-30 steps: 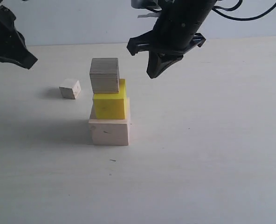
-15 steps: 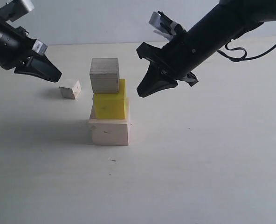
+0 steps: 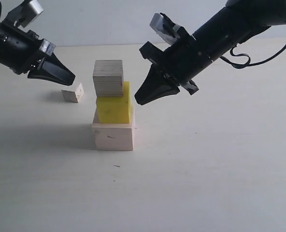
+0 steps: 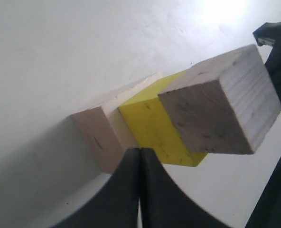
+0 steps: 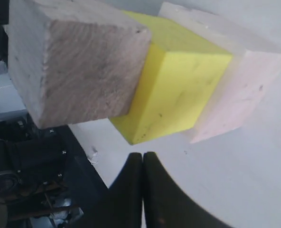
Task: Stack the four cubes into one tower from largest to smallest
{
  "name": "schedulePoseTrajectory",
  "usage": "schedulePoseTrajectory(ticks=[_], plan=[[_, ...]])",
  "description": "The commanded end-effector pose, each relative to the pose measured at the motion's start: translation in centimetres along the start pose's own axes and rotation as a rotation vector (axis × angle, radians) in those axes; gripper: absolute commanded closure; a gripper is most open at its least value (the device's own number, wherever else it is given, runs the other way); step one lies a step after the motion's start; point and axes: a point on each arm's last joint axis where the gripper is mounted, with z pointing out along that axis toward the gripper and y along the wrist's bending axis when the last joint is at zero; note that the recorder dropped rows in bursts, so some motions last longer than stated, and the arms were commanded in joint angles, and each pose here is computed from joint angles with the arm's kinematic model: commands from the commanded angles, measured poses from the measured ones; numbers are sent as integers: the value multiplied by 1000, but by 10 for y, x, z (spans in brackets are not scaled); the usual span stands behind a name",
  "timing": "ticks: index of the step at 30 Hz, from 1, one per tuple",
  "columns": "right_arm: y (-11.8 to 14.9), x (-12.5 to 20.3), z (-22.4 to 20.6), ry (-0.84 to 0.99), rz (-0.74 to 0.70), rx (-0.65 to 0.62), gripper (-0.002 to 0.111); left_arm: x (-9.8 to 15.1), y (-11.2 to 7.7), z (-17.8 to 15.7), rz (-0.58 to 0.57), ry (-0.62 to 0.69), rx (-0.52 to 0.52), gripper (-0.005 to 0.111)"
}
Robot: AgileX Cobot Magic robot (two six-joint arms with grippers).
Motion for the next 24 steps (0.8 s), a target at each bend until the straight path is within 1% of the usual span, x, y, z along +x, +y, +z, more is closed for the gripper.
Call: schedulePoseTrajectory(ticks=[1,3,9,14,18,24], plan=[[15,5,16,40,-37,-4,108,0,-3,0,1,-7,22,107],[15,3,20,16,-21,22,108,0,-3,0,1,-2,18,107],[10,5,19,38,-24,78,108,0,-3,0,1,0,21,107],[8,7,18,61,-24,93,108,0,-3,0,0,-2,22,107],[1,5,11,37,16,115,108,0,-5,2,2,0,25,107],[-3,0,9,-9,28,123,108,2,-1,22,-14,52,55,107]])
